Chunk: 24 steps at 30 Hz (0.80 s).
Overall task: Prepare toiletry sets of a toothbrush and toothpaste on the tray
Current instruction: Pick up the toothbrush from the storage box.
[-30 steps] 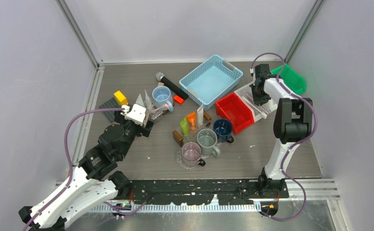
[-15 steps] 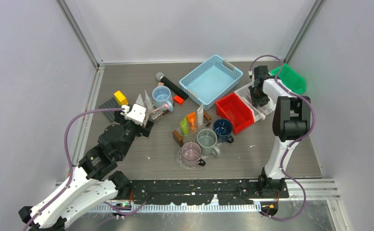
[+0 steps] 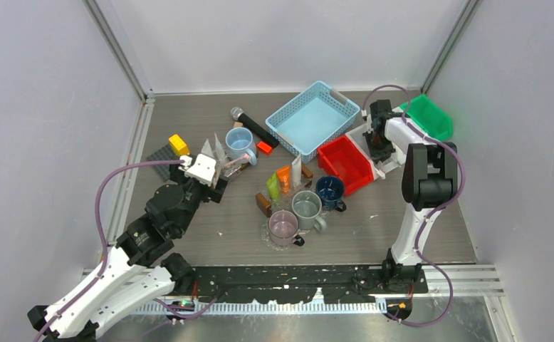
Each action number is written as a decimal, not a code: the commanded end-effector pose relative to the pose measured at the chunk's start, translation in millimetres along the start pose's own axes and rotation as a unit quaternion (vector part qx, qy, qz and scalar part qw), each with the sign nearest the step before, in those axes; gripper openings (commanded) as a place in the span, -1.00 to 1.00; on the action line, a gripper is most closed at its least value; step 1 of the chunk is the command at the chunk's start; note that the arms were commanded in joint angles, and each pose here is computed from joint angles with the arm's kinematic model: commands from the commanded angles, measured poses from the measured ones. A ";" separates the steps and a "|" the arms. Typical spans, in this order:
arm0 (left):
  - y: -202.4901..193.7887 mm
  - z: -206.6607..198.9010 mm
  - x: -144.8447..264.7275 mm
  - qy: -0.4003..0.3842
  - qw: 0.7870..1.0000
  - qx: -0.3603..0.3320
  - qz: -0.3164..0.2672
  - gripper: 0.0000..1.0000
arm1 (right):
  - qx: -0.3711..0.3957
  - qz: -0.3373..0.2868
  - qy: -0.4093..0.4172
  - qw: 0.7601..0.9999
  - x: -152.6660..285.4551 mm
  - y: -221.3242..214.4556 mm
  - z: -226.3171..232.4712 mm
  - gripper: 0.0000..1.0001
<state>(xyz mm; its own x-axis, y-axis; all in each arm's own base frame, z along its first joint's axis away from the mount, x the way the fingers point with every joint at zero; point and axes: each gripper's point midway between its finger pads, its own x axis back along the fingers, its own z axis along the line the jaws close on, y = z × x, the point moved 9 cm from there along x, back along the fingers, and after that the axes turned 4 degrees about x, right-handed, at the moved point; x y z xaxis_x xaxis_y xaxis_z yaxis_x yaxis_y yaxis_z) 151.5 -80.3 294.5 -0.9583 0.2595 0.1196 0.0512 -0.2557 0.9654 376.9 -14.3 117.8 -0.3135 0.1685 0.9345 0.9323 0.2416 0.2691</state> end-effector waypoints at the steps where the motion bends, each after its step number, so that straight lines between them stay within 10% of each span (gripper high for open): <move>1: 7.7 1.3 -0.3 0.001 1.000 0.013 -0.026 0.74 | 0.002 -0.055 -0.037 0.998 55.1 16.4 -9.0 -0.94; 10: 9.5 2.2 2.3 -0.003 0.999 0.019 -0.033 0.74 | -0.050 -0.094 -0.064 0.992 121.1 12.2 -7.1 -0.99; 24: 10.0 -0.1 1.9 -0.014 0.999 0.022 -0.032 0.75 | -0.237 -0.131 0.138 0.953 197.9 -22.8 50.3 -0.99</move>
<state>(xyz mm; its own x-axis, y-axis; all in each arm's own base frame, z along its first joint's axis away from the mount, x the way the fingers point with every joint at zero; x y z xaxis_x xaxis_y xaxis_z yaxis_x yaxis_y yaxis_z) 148.9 -79.5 296.8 -0.9546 0.2784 0.1055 0.0367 -0.2418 0.9696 309.5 38.7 272.9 -0.5604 0.0267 0.8278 0.8228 -0.0963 0.5601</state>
